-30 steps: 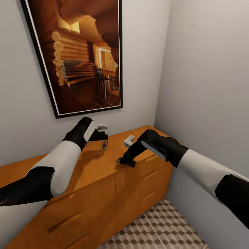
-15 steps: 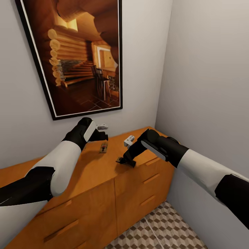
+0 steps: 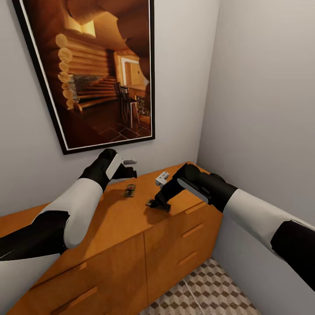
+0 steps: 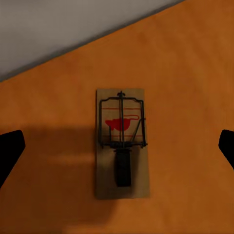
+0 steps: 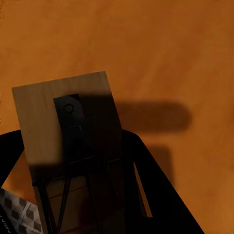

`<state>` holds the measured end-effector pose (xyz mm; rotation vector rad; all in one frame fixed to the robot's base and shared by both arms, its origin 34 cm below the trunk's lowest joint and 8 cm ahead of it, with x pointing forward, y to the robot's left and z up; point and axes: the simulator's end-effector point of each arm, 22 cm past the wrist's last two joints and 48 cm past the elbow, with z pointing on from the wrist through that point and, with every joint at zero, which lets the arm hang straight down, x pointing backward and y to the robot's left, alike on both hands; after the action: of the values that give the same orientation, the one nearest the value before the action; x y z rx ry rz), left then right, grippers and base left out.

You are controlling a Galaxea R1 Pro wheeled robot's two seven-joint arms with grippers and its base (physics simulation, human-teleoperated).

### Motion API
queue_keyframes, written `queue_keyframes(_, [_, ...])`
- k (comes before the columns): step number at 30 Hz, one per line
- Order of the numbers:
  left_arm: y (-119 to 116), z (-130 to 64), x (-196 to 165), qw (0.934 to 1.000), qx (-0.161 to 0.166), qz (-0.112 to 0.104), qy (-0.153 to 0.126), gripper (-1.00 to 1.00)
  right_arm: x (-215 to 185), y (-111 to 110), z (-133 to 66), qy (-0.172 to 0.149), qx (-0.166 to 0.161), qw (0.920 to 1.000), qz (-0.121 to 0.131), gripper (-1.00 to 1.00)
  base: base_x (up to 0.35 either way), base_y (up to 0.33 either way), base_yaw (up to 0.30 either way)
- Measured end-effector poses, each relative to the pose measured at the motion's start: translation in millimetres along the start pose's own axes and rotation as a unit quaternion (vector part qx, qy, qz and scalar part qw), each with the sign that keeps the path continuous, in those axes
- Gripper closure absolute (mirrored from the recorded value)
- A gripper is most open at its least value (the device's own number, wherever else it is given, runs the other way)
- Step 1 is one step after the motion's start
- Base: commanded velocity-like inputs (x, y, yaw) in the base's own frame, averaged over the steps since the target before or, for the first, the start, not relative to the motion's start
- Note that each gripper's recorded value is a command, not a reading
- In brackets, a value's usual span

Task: Take the four mousetraps from the cabinet in the bathroom and place them on the bathroom floor. Make sure all four end up on the same floor surface, and ensure that at least two of them are either under or directly next to the same bathroom sink.

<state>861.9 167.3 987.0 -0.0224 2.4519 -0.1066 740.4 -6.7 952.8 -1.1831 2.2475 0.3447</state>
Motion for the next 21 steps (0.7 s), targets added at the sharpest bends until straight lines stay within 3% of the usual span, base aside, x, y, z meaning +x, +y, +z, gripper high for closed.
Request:
queue_keyframes(8, [6.0, 10.9, 16.7, 0.9997, -0.007, 0.0, 0.022, -1.0, -0.2, 0.0, 0.0, 0.0, 0.0, 1.0, 0.0, 1.0, 0.0, 0.0, 0.0])
queue_keyframes(21, [8.6, 21.7, 27.7, 0.9995, -0.01, -0.002, 0.029, -1.0, 0.5, -0.4, 0.1, 0.001, 0.001, 1.0, 0.0, 1.0, 0.0, 0.0, 0.0])
